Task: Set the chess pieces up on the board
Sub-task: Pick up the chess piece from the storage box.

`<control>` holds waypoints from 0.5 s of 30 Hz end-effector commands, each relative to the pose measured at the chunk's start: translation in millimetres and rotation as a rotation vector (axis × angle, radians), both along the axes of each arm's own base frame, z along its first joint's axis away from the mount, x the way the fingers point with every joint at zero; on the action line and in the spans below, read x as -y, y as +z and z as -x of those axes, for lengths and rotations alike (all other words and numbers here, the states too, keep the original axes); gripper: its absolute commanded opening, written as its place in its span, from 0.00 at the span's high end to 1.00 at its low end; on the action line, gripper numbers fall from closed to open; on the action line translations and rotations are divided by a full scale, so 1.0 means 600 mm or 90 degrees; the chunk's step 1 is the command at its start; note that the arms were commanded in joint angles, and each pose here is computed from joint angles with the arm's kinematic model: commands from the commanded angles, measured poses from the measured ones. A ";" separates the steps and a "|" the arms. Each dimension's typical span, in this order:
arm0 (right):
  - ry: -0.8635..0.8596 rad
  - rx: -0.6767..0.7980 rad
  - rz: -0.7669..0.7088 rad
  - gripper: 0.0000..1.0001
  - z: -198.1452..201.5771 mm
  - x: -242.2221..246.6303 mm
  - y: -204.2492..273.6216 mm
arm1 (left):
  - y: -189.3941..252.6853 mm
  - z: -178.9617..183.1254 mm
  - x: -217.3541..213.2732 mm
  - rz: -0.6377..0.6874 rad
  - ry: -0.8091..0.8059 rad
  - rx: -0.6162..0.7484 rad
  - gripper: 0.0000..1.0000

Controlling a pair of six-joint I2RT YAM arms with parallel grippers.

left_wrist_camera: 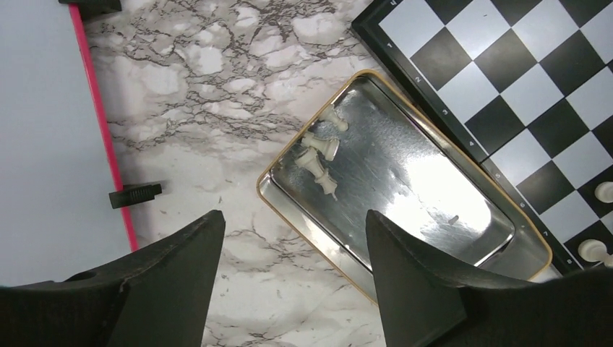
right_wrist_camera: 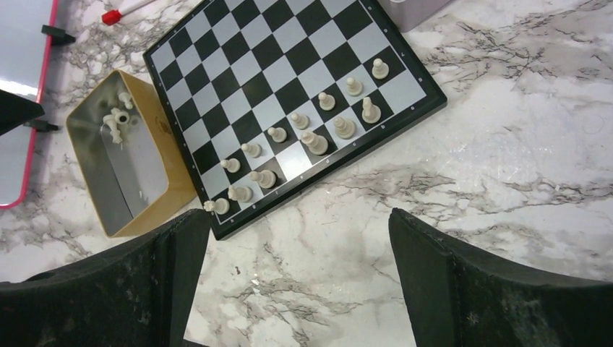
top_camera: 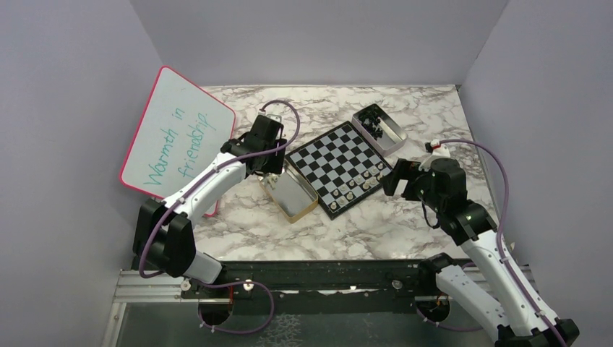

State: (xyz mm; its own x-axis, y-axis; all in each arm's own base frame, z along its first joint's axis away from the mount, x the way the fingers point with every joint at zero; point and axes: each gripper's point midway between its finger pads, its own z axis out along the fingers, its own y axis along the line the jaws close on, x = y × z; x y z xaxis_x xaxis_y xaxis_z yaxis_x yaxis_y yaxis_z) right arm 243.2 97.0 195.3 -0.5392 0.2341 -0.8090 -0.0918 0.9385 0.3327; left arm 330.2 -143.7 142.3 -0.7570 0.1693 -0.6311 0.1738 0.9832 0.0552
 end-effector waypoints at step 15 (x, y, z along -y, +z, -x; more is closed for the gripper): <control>0.055 0.042 -0.046 0.02 -0.012 -0.034 0.027 | -0.052 -0.005 0.008 0.016 -0.036 -0.046 0.63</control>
State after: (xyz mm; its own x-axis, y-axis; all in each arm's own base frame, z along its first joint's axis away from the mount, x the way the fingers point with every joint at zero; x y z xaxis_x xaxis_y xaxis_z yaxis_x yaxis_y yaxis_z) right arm 243.6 112.3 194.8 -0.5391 0.2535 -0.8032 -0.1526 0.9084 0.3891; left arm 328.9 -137.8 108.7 -0.7984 0.2021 -0.5672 0.2003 0.9775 0.0663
